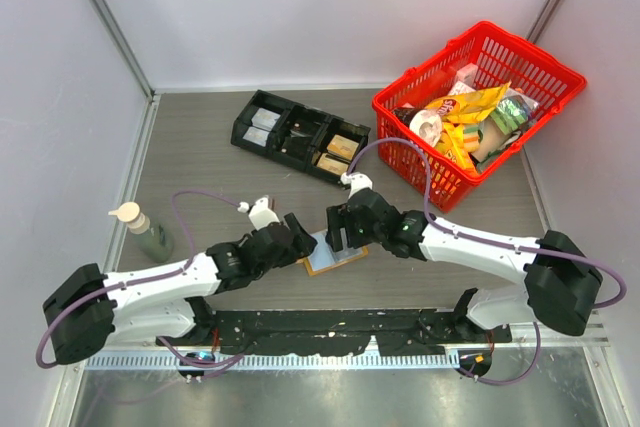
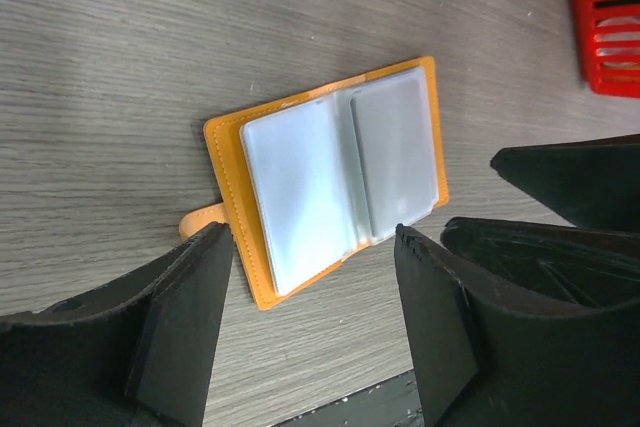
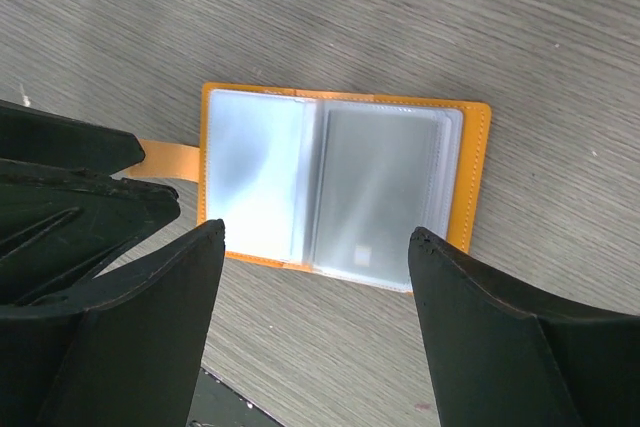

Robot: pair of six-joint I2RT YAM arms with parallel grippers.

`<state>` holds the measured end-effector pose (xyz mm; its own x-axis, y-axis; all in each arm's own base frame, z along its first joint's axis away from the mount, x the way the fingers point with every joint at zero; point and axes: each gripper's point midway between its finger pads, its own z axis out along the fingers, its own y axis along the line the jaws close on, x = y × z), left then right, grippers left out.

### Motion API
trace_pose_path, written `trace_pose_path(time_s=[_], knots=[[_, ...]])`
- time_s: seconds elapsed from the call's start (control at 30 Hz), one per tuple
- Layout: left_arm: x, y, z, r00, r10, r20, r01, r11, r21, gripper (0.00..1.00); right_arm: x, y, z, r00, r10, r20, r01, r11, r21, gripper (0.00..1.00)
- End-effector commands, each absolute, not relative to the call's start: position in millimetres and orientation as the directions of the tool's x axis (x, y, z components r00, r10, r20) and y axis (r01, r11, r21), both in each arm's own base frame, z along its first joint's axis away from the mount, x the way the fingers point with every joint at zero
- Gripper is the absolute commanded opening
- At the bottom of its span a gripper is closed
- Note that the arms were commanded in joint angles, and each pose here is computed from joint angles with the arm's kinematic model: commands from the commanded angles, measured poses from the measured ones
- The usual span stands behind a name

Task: Take the credit cards out of the card holder
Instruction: Remove the credit card from the card holder.

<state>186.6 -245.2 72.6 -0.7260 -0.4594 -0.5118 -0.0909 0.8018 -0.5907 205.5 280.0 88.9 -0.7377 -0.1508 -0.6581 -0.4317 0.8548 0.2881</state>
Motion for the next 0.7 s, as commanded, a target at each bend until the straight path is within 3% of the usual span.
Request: trace_pose_path(time_s=[0.0, 0.4, 0.67], knots=[[192, -230, 77, -0.674, -0.486, -0.556, -0.11, 0.811, -0.575, 0.7, 210, 294, 102, -0.707, -0.12, -0.697, -0.463, 0.824, 0.328, 0.78], [186, -242, 39, -0.763, -0.373, -0.528, -0.108, 0.879, -0.465, 0.65, 216, 279, 53, -0.747, -0.162, -0.645, -0.394, 0.89, 0.232, 0.77], [180, -248, 26, -0.796, -0.353, -0.492, -0.108, 0.883, -0.458, 0.53, 211, 281, 45, -0.76, -0.179, -0.625, -0.405, 0.882, 0.241, 0.73]])
